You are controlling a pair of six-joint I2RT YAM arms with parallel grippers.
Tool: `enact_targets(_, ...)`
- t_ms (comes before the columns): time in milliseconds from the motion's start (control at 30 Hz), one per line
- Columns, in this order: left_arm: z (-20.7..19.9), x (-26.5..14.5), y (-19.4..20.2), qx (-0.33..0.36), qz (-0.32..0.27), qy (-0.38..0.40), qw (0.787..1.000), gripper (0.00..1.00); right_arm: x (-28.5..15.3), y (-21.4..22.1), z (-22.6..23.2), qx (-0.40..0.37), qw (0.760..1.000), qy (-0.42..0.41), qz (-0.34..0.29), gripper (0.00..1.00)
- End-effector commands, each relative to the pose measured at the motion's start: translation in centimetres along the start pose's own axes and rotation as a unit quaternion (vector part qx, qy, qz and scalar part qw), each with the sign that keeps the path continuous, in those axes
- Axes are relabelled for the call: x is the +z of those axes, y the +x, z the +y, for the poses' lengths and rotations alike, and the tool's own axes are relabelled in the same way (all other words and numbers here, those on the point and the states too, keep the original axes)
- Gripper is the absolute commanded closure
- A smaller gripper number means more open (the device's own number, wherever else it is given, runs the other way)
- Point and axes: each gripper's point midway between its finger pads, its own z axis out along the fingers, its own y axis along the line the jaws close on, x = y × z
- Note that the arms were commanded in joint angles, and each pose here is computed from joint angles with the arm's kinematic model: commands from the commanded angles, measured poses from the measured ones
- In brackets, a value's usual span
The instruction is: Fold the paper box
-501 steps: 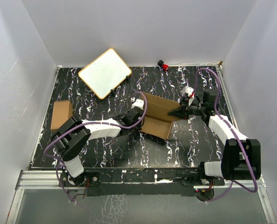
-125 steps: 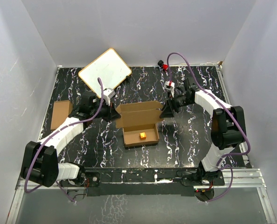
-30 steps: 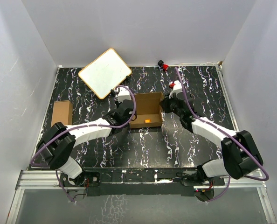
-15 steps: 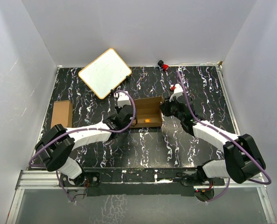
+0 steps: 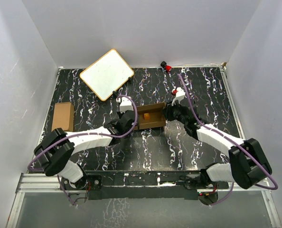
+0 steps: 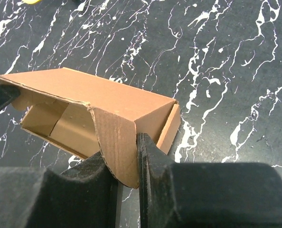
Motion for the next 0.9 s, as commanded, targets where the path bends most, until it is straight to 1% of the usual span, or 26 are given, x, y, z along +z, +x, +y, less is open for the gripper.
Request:
enact_targets(0, -1.1, -1.4, 0.3, 0.003, 0.016, 0.037, 0.999, 1.00, -0.8, -1.5, 1.2, -0.040, 0.999, -0.024, -0.025, 0.79)
enact_targets(167, -1.4, -1.6, 0.4, 0.004, 0.017, 0.042, 0.999, 1.00, -1.0, -1.3, 0.5, -0.068, 0.997, -0.010, -0.023, 0.77)
enact_targets(667, -1.1, -1.9, 1.6, 0.021, 0.024, 0.031, 0.999, 1.00, -1.4, -0.4, 0.7, -0.107, 0.994, -0.026, -0.008, 0.72)
enact_targets(867, -0.8, -1.9, 1.8, 0.024, 0.023, 0.023, 0.999, 1.00, -1.8, -1.3, 0.6, -0.123, 0.992, -0.023, -0.017, 0.65)
